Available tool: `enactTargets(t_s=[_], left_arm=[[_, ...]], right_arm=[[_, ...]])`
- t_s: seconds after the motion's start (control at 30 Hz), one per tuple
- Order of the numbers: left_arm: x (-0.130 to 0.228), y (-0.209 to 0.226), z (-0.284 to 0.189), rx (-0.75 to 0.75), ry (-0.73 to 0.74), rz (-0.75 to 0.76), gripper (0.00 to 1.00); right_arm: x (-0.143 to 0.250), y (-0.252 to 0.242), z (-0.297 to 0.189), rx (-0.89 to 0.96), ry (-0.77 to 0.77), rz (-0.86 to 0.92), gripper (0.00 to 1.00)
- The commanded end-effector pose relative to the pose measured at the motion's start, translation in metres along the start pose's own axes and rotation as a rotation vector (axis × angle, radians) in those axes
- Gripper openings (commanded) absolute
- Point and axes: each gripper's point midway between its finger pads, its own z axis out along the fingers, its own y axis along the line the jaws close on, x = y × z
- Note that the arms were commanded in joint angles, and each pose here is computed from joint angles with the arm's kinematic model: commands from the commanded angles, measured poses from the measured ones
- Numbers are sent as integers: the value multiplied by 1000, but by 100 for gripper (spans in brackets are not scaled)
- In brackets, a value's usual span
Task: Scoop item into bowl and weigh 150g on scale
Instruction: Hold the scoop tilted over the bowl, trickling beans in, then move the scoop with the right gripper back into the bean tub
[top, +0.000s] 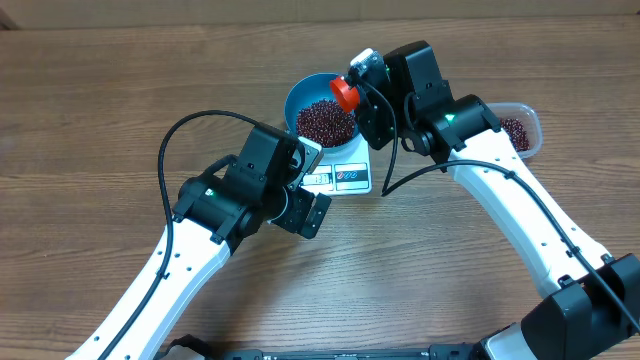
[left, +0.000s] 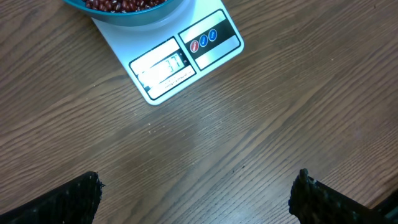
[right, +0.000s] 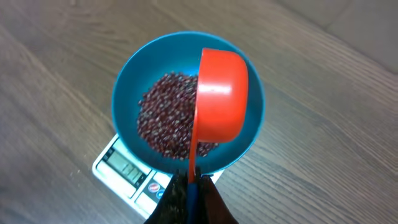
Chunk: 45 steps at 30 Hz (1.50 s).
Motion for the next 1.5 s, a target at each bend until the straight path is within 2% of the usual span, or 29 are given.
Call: enactTargets(t_s=[0.0,0.2,0.43,0.53,0.67,0.87,1.0,1.47], left_arm=[[-2,-4,-1,14,-7,6,99],[-2,-4,-1,14,-7,6,100],[-2,-4,-1,14,-8,6,100],[-2,-4,-1,14,-8,6,100],[-2,-4,-1,14,-7,6,100],[-2,-4,-1,14,-7,6,100],[-2,-4,-1,14,-7,6,100],[-2,-4,-1,14,-7,6,99]], right_arm=[[-17,-23,-17,137,-58,136,4],[-16,-27,-18,161,-55,163,4],[-3,-65,-37,242,-52,352,4],[19,-102,-54,302,-21,448,4],[67,-153,-75,388,69,604,4],[112,-201,-100,483,123,735,4],[133,-214,-95,493,181,734,4],[194,-215,-41,460,432,714,4]])
